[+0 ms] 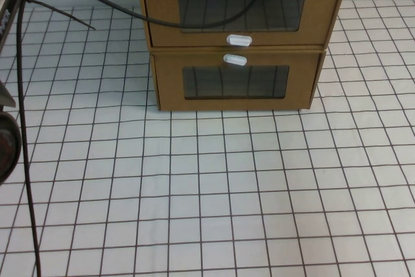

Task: Open the shoe box
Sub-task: 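Pull the top drawer of the cardboard box fully open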

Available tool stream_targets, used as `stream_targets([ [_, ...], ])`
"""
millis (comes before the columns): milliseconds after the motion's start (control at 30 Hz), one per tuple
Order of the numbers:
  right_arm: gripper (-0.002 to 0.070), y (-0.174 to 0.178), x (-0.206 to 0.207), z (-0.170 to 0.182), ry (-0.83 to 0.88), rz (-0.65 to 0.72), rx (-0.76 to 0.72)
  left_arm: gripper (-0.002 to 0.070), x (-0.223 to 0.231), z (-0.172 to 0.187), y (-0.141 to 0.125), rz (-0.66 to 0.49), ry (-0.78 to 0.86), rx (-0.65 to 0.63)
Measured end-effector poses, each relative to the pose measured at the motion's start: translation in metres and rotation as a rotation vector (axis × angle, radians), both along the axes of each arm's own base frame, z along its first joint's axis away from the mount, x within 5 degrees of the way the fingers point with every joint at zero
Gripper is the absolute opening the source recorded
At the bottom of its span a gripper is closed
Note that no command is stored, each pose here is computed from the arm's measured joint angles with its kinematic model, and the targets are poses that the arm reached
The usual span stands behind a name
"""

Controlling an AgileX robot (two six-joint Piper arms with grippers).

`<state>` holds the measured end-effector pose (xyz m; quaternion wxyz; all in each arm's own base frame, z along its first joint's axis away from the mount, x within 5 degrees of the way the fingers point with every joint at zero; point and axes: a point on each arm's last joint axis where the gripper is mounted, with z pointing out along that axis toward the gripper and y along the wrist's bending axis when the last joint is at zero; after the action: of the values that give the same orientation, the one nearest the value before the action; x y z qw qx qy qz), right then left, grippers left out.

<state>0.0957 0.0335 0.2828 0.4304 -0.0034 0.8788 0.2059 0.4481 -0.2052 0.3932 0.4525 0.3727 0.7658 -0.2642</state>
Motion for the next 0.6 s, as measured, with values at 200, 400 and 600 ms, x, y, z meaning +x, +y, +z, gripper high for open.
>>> stream_targets([
  [200,-0.0013,0.018,0.043,0.025,0.000,0.184,-0.031,-0.0003,0.000,0.000,0.000,0.001,-0.001,-0.001],
  [400,-0.0013,0.064,0.097,0.048,0.005,0.400,-0.083,-0.0003,0.000,0.000,0.000,0.004,0.003,-0.004],
  [600,-0.0013,0.128,0.133,0.048,-0.034,0.581,-0.301,-0.0003,0.000,0.000,0.000,0.010,0.014,-0.011],
])
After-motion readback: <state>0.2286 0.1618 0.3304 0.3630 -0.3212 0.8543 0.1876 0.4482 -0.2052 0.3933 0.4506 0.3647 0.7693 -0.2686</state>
